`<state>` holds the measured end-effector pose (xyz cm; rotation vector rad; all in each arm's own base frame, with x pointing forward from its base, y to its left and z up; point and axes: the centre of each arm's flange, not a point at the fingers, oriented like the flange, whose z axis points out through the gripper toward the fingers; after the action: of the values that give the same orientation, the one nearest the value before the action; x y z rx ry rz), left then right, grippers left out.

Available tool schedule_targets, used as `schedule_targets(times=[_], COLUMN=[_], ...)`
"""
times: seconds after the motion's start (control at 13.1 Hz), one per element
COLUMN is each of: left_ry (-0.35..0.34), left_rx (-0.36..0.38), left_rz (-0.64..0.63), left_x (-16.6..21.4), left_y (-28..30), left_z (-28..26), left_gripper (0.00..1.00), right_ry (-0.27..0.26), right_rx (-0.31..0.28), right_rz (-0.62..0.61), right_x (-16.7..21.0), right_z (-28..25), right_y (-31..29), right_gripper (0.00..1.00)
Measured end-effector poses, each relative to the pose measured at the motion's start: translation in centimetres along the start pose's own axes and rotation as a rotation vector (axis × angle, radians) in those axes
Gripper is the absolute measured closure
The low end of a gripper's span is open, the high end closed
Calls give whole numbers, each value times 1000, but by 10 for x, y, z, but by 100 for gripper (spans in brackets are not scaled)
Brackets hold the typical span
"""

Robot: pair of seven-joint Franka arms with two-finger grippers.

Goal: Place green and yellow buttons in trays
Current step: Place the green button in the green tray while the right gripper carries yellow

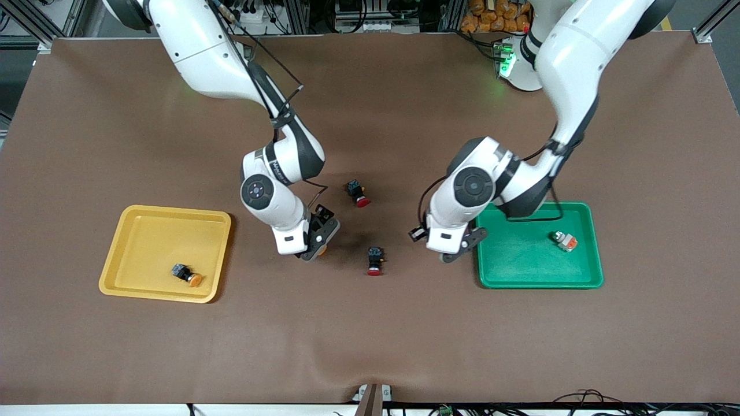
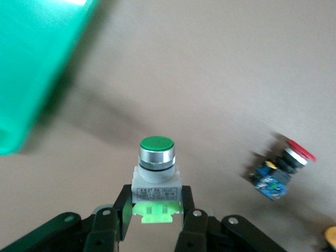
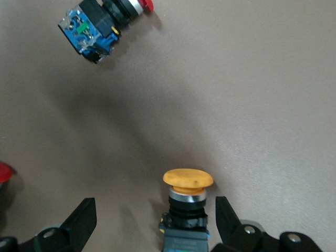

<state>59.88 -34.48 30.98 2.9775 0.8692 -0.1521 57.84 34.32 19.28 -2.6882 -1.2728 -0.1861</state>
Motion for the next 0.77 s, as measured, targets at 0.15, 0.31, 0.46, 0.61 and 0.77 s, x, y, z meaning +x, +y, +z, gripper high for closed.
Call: schedule_targets(times=[0.15,0.31,0.46,0.61,0.77], left_ry=[-1,-25,-53,-81,-113], left_rx=[46,71,85,91,93], left_rz=[36,56,67,88,117], left_x=[36,79,115,141,157], left_y=[-36,-77,-116,-148,-167], left_z=[-14,-3,8,20,38], left_gripper=[59,59,59,59,59], right_ry=[-8,-7,11,11,23], right_rx=[-12,-26,-51,-57,-66], right_rz=[-1,-15,-30,-32,-31], right_x=[-12,-20,-28,-33,-33], right_z=[7,8,13,18,12], right_y=[6,15,19,14,15], right_gripper=[0,0,0,6,28])
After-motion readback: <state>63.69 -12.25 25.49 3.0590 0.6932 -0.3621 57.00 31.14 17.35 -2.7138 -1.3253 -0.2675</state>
